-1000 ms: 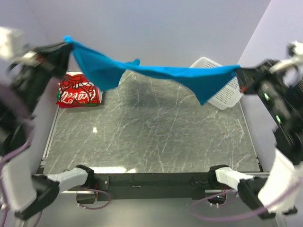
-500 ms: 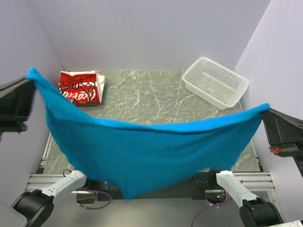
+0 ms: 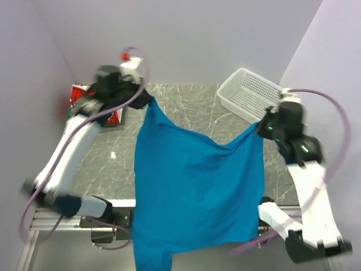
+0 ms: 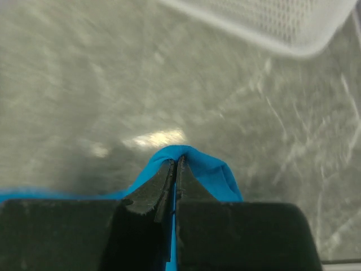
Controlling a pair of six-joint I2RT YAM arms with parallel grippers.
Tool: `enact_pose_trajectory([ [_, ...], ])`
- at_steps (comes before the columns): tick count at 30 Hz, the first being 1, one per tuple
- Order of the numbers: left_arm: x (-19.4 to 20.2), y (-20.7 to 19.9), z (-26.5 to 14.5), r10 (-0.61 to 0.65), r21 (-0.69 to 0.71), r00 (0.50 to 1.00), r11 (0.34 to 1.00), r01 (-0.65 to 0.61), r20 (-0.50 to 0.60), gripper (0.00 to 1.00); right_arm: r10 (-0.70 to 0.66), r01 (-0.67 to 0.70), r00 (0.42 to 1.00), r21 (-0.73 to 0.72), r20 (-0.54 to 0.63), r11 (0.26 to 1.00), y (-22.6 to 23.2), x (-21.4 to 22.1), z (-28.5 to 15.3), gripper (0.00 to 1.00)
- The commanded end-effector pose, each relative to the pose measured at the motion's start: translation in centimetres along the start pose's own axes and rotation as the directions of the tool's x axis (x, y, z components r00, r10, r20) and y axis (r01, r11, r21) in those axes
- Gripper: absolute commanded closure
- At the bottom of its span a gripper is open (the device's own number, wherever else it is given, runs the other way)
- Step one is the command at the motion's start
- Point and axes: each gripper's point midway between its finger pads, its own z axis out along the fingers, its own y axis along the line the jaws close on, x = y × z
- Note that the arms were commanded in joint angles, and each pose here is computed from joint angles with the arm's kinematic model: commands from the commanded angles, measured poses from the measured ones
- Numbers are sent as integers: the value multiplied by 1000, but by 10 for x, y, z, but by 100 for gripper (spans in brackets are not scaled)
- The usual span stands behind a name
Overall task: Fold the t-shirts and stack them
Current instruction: Flatten the tshirt out
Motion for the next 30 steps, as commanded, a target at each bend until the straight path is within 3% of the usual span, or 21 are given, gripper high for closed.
enact_pose_trajectory([
  [1,86,63,84,-3,-126,949,991,-39,-316,99,-52,58,997,123,-54,991,-22,22,77,100],
  [2,102,79,97,-29,-172,923,984,-40,-385,99,-56,65,996,135,-67,989,-23,26,93,100],
  [3,81,91,111,-28,-213,933,976,-52,-358,99,-61,72,995,155,-76,985,-27,27,109,100],
  [4,108,119,143,-85,-302,897,952,-56,-434,91,-50,68,994,183,-98,981,-31,27,138,100],
  [5,110,125,149,-115,-331,876,942,-54,-468,61,-42,64,993,202,-113,977,-34,24,150,100],
  [6,64,124,164,-92,-336,927,941,-38,-363,46,-23,53,992,239,-126,970,-37,19,159,85],
  [8,45,115,168,-135,-332,958,942,45,-252,19,-4,52,986,283,-169,958,-38,4,173,70],
  [9,38,111,170,-137,-314,970,947,68,-202,1,5,43,987,289,-163,956,-36,-2,173,56],
  [11,12,95,146,-146,-285,985,952,114,-96,1,9,26,991,254,-136,967,-25,-17,166,50],
  [14,25,87,123,-192,-277,980,946,169,-56,1,14,2,996,178,-91,984,-13,-24,150,36],
  [15,53,90,121,-223,-292,969,939,183,-107,1,19,-5,996,155,-88,988,-10,-23,146,35],
  [17,73,85,106,-290,-311,948,920,238,-133,1,27,-19,995,79,-96,997,1,-10,136,35],
  [18,108,89,103,-333,-343,923,904,255,-192,1,30,-25,994,51,-105,998,7,-3,133,35],
  [23,175,83,79,-456,-368,864,857,361,-215,1,26,-48,978,-99,-208,994,40,54,123,35],
  [30,174,63,108,-543,-250,816,833,493,-201,1,-48,-24,946,-216,-322,976,109,118,131,36],
])
